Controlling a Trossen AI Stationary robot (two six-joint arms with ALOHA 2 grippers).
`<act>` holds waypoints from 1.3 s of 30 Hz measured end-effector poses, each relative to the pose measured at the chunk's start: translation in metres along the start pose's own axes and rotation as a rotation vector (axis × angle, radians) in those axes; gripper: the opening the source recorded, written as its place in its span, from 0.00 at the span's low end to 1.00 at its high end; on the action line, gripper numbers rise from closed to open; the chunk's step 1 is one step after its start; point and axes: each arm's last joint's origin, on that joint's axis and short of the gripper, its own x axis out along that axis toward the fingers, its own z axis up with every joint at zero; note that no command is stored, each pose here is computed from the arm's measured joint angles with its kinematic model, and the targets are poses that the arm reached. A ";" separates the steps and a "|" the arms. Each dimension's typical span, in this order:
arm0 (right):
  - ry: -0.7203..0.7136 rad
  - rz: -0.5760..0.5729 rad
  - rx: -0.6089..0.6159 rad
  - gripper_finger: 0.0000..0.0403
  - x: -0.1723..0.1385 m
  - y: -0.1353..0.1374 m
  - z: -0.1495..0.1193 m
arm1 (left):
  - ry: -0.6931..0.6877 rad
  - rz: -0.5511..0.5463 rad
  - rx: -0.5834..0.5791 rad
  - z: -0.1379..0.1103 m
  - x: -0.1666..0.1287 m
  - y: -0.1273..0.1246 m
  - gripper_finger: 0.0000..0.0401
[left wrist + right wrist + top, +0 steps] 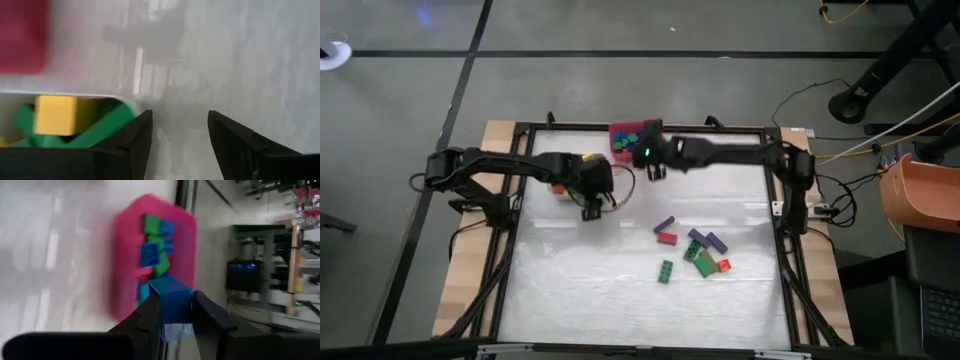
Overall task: Sort blocks by size
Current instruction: Put the small blue game piece into the red bin, then put the large violet wooden block into the white bin
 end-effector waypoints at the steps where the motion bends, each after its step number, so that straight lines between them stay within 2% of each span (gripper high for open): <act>1: -0.033 0.004 0.024 0.23 0.007 -0.010 -0.005 | 0.000 -0.007 0.016 0.000 0.000 -0.005 0.44; 3: -0.089 0.016 0.075 0.23 0.021 -0.026 -0.015 | -0.007 -0.022 0.041 0.001 -0.001 -0.016 0.44; 7: -0.129 0.047 0.137 0.26 0.048 -0.041 -0.035 | -0.026 -0.049 0.088 0.002 -0.002 -0.033 0.44; 14: -0.107 0.131 0.230 0.40 0.073 -0.038 -0.051 | -0.117 -0.083 0.143 0.000 0.005 -0.057 0.44; 20: -0.109 0.138 0.216 0.52 0.074 -0.032 -0.047 | -0.196 -0.108 0.153 -0.004 0.015 -0.070 0.44; 24: -0.106 0.157 0.203 0.54 0.058 -0.033 -0.043 | -0.269 -0.125 0.167 -0.008 0.022 -0.077 0.44; 29: -0.082 0.246 0.135 0.53 0.022 -0.022 -0.032 | -0.399 -0.142 0.165 -0.013 0.033 -0.083 0.44; 32: -0.048 0.332 0.062 0.53 0.001 -0.005 -0.024 | -0.458 -0.147 0.157 -0.015 0.035 -0.083 0.44; 39: 0.083 0.600 -0.152 0.53 -0.032 0.051 -0.015 | -0.463 -0.147 0.154 -0.017 0.037 -0.083 0.44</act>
